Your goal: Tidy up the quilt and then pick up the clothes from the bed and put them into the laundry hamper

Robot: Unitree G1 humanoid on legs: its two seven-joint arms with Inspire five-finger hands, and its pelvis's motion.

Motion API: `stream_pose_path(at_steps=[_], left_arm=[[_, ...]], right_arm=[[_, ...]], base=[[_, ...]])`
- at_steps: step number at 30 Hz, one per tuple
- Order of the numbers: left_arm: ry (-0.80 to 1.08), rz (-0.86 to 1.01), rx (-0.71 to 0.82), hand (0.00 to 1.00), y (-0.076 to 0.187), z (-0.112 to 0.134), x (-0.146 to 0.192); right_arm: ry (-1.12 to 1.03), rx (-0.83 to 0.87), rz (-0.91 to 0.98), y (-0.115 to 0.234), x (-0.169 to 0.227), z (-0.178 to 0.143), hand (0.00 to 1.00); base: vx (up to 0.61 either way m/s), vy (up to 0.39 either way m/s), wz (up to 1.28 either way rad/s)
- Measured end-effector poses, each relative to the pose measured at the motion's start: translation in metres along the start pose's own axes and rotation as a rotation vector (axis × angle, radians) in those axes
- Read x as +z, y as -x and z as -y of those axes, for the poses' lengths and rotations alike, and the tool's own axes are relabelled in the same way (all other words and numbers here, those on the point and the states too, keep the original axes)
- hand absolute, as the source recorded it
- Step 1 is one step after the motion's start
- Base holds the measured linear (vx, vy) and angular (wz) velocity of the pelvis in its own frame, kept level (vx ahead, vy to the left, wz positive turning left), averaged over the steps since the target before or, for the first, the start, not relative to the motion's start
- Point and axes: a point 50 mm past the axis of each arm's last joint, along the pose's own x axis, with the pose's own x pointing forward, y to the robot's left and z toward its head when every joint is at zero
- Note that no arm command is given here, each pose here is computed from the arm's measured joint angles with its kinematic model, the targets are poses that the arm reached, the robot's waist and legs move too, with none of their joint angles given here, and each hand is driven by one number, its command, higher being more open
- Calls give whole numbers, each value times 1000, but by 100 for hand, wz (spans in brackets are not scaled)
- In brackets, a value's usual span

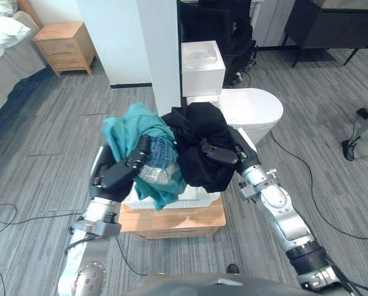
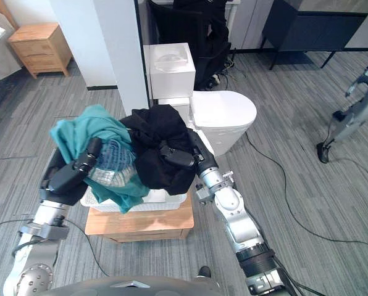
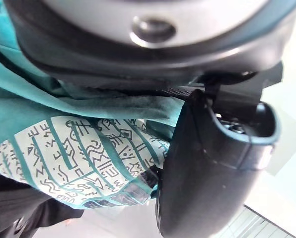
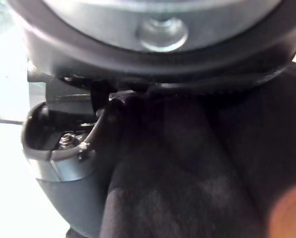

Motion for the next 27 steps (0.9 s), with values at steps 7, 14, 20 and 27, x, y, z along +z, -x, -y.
stream_pose_path(at_steps=[7, 14, 20, 27], left_arm=[[-89, 119, 169, 0, 5, -19, 24], [-363, 194, 436, 0, 3, -29, 35], [-397, 237, 480, 0, -7, -21, 29], [-465, 276, 441, 0, -40, 0, 19]], right_arm=[[73, -102, -113, 0, -25, 13, 0], [158, -124, -236, 0, -52, -10, 100], [150, -107, -330, -3, -70, -39, 100], [222, -71, -426, -12, -88, -73, 100]], base=[[-64, -15, 30], [-77, -30, 11], [-37, -8, 2], [23, 5, -7]])
